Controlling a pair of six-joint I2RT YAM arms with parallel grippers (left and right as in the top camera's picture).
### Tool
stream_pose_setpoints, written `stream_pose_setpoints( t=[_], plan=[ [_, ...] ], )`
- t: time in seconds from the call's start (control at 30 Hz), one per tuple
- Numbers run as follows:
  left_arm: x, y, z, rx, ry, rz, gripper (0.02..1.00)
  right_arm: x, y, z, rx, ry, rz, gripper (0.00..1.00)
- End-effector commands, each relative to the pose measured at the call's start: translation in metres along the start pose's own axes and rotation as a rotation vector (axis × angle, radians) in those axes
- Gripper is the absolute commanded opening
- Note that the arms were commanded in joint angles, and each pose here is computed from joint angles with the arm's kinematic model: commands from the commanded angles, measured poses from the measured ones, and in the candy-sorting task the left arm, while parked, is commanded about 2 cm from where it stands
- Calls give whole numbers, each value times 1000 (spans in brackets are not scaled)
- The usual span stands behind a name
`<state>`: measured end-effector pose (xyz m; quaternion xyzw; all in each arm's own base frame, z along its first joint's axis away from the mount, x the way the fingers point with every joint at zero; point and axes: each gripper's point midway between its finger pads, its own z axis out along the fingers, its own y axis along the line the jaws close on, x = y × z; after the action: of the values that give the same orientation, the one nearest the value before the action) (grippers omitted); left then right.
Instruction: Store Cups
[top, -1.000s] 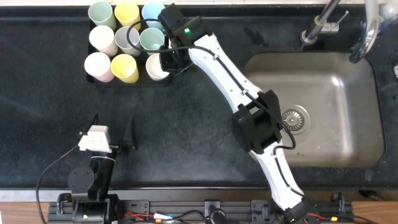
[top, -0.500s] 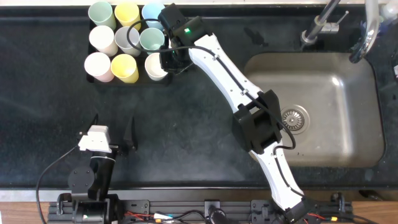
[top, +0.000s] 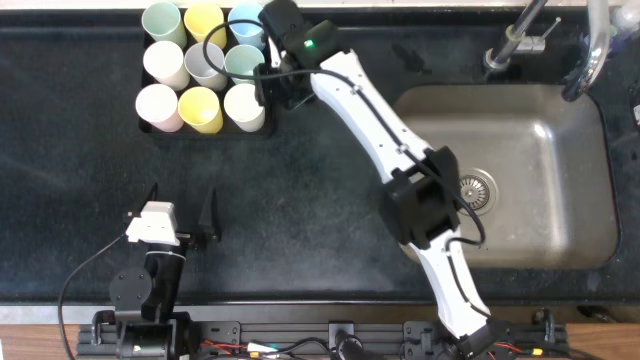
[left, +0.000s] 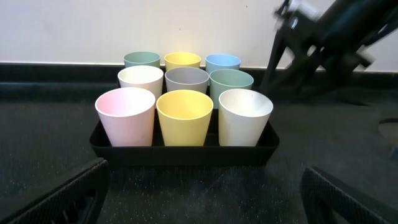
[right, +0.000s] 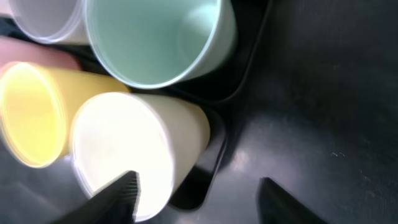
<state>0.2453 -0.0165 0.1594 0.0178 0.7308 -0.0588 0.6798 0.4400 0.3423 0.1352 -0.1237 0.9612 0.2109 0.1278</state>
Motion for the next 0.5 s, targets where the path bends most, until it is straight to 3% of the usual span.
stream_pose_setpoints(
  t=[0.03,0.4,0.5],
  plan=[
    [0,-2,0,10,-5,0,1000,-34,3,-114,11,-224,-73,746],
    [0,-2,0,10,-5,0,1000,-19,-109,-269,353,-383,-51,928],
    [0,-2,0,10,-5,0,1000,-10,-124,-301,403,-419,-47,943]
  ],
)
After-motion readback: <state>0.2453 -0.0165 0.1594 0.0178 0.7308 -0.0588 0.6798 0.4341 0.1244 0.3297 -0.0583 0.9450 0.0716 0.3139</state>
